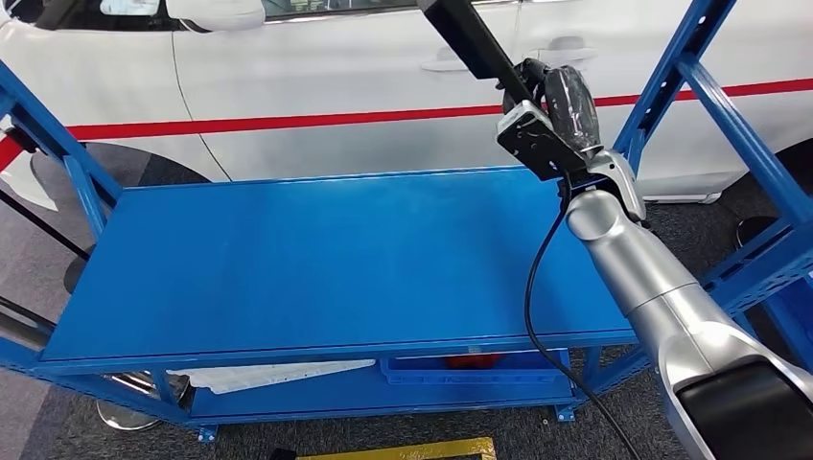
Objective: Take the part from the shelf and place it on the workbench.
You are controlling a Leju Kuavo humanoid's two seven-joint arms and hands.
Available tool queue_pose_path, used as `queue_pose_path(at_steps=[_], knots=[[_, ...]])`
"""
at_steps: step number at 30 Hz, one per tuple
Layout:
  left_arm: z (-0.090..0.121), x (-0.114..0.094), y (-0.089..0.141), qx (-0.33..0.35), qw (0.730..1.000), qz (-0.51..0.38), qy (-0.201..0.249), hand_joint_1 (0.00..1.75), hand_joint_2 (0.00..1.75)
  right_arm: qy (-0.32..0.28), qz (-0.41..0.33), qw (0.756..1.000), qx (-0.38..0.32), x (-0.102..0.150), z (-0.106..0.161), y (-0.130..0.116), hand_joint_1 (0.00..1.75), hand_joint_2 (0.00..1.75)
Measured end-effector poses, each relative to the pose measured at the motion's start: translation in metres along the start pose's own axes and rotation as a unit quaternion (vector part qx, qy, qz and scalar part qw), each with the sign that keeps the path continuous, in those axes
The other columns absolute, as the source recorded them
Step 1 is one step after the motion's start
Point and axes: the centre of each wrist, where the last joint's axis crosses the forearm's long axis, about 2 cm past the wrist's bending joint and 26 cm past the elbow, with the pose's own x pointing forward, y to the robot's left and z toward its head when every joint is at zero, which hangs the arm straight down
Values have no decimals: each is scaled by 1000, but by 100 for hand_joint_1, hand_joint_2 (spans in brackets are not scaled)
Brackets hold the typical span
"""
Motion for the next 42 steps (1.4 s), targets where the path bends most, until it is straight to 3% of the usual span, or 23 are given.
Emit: queue_pose_path(at_steps=[17,38,42], knots=[[0,1,0,2,1000,1,-4,0,175,-8,10,1000,-7,-1,-10,-7,175,175],[-1,4,0,6,1000,2,0,0,175,3,4,1000,-2,-4,-4,1,175,175],[-1,6,0,11,1000,8,2,0,175,8,1,1000,5,-8,6,8,175,175]])
